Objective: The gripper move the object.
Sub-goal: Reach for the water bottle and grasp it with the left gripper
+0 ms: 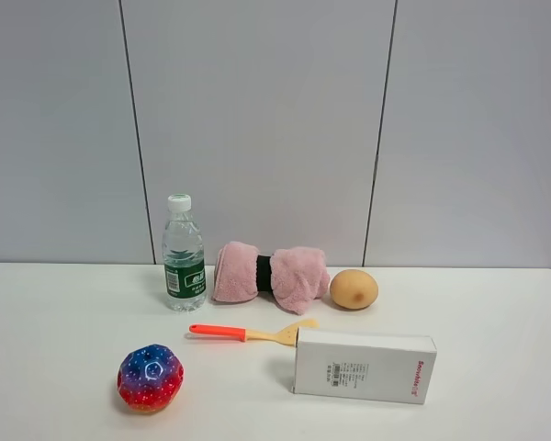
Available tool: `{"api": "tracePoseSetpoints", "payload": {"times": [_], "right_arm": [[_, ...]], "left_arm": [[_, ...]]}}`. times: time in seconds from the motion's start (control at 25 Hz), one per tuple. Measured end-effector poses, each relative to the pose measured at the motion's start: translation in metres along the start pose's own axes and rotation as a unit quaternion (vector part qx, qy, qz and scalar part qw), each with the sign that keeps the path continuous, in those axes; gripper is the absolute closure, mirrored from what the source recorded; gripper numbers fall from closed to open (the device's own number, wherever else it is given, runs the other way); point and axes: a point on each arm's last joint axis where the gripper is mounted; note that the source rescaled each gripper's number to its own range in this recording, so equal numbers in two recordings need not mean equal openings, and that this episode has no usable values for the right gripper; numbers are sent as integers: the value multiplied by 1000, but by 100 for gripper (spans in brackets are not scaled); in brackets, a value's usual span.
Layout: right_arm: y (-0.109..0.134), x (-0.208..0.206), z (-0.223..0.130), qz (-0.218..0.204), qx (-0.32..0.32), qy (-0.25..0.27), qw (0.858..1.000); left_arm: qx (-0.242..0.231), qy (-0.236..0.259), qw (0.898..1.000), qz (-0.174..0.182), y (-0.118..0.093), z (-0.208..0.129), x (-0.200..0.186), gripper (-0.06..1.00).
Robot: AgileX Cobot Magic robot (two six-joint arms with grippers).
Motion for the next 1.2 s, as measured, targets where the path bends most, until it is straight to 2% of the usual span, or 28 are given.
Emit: {"api": "tracePoseSetpoints", "payload": {"times": [0.2, 0.32, 0.48, 0.64, 0.8, 0.92, 1.2], "right_arm": [[0, 0, 0, 0, 0, 0, 1000], [0, 0, 0, 0, 0, 0, 1000], [0, 0, 0, 0, 0, 0, 1000], [0, 0, 0, 0, 0, 0, 1000], [0, 0, 0, 0, 0, 0, 1000], [0, 0, 0, 0, 0, 0, 1000], [0, 0, 0, 0, 0, 0, 1000]], "left_arm": [[-16, -21, 1000, -6, -1, 7, -8, 48], [-16, -95, 995, 0, 0, 30, -26, 48], [-21, -186, 982, -1, 2, 68, -42, 48], [-21, -218, 976, -11, 4, 102, -28, 48], [-22, -207, 977, -32, 4, 119, -4, 48], [-17, -179, 982, -52, 3, 132, 25, 48], [42, -115, 988, -99, -1, 145, 95, 48]]}}
Point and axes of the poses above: a point on each arm's last joint axis where the gripper is mounted, x pointing out along that axis toward the gripper, y along the wrist's bending axis when the last joint is at zero, z = x × y, and after that the axes turned 5 degrees about x, right-handed
